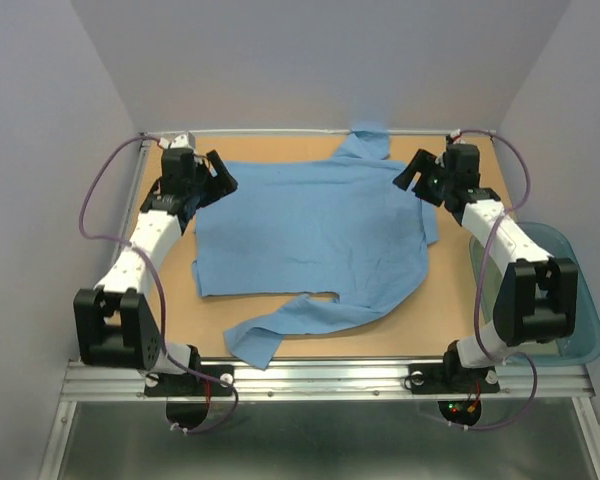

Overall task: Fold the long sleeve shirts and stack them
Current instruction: Flatten the shirt out, then fold the shirt

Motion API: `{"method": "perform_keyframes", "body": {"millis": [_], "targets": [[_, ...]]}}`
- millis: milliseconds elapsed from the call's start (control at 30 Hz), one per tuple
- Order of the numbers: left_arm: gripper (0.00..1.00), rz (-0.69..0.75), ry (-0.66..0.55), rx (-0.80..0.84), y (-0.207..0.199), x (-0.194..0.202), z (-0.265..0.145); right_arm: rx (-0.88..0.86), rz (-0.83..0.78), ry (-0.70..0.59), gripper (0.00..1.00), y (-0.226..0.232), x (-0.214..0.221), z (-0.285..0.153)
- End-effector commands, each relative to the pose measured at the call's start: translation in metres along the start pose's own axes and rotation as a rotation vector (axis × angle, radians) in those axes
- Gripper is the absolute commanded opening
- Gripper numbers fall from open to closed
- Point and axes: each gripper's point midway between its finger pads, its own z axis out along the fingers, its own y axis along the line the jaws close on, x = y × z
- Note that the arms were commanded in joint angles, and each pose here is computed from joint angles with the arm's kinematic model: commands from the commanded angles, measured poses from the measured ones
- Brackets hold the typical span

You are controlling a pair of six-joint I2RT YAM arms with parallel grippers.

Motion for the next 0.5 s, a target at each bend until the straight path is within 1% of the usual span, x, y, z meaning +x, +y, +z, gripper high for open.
{"method": "perform_keyframes", "body": {"millis": [0,33,67,133,200,233,267,333,367,467], "targets": [[0.86,-0.123,0.172,-0.024,0.025,0.089,-0.01,0.068,0.112,0.159,0.77,-0.021,0.077,-0.022],[0.86,-0.133,0.145,-0.001,0.023,0.089,-0.025,0.076,0.113,0.173,0.77,-0.024,0.087,-0.03],[0.86,-0.163,0.175,-0.026,0.034,0.11,-0.031,0.1,0.119,0.2,0.77,-0.029,0.099,-0.04],[0.87,-0.18,0.15,-0.063,0.044,0.115,-0.046,0.149,0.117,0.198,0.77,-0.041,0.112,-0.059],[0.89,-0.191,0.113,-0.105,0.053,0.115,-0.065,0.238,0.108,0.208,0.79,-0.059,0.123,-0.073],[0.96,-0.2,0.115,-0.133,0.058,0.118,-0.076,0.276,0.113,0.214,0.8,-0.066,0.129,-0.084],[0.97,-0.21,0.112,-0.15,0.061,0.119,-0.08,0.305,0.111,0.214,0.8,-0.073,0.132,-0.089],[0.97,-0.25,0.129,-0.184,0.069,0.13,-0.086,0.368,0.121,0.195,0.81,-0.084,0.133,-0.098],[0.99,-0.268,0.156,-0.214,0.077,0.144,-0.09,0.397,0.131,0.203,0.82,-0.088,0.138,-0.106],[0.99,-0.338,0.197,-0.26,0.088,0.167,-0.094,0.435,0.15,0.24,0.84,-0.095,0.153,-0.118]]}}
